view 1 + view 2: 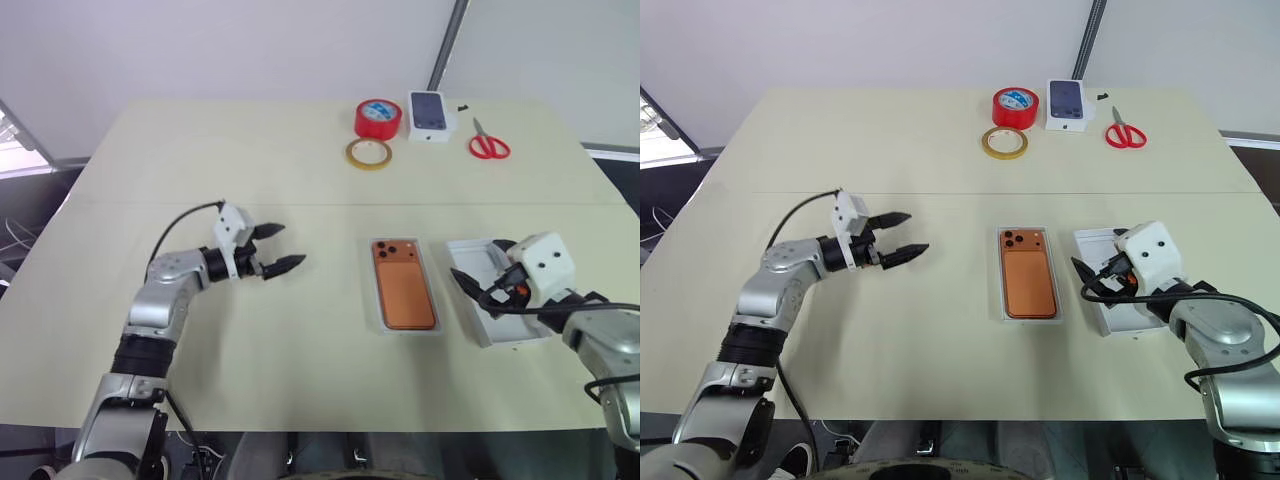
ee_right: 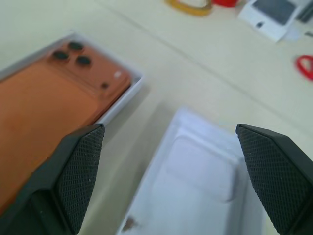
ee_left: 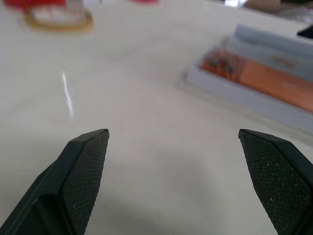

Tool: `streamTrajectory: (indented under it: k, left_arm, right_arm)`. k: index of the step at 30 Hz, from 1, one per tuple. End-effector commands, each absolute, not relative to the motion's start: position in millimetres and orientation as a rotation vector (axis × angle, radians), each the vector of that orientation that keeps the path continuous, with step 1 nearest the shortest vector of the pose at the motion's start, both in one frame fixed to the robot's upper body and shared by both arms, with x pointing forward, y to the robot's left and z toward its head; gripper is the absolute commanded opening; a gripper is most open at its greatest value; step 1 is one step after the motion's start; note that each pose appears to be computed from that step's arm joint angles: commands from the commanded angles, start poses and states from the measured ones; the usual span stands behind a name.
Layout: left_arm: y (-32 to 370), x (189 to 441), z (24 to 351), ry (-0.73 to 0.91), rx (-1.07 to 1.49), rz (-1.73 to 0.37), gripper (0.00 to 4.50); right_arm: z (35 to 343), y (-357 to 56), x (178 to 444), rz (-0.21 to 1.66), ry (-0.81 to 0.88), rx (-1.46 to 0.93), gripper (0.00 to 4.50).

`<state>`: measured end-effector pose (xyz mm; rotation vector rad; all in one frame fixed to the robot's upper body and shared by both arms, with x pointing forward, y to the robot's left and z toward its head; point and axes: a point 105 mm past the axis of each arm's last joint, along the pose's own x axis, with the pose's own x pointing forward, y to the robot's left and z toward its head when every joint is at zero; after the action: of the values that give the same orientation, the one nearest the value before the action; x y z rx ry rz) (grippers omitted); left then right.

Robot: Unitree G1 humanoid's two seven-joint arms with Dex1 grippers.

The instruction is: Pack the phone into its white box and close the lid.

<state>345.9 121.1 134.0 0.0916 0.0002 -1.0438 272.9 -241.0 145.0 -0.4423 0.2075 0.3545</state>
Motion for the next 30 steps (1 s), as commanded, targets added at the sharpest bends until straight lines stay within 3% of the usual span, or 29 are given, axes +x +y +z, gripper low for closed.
streamTrajectory:
  k: [1,15,23,30]
  left_arm:
    - [123,337,165,-0.166,0.133,-1.121,4.46]
    - [122,301,155,-0.22,0.254,-1.343,4.46]
    - [124,292,148,-0.196,0.291,-1.401,4.46]
    - [119,288,145,-0.2,0.272,-1.394,4.46]
  right_arm:
    - [136,-233,270,0.346,0.29,-0.452,4.5]
    - [145,-241,261,0.298,0.602,-0.237,4.5]
    - [159,-221,270,0.388,0.627,-0.173,4.5]
    - [139,-229,269,0.341,0.716,-0.134,4.5]
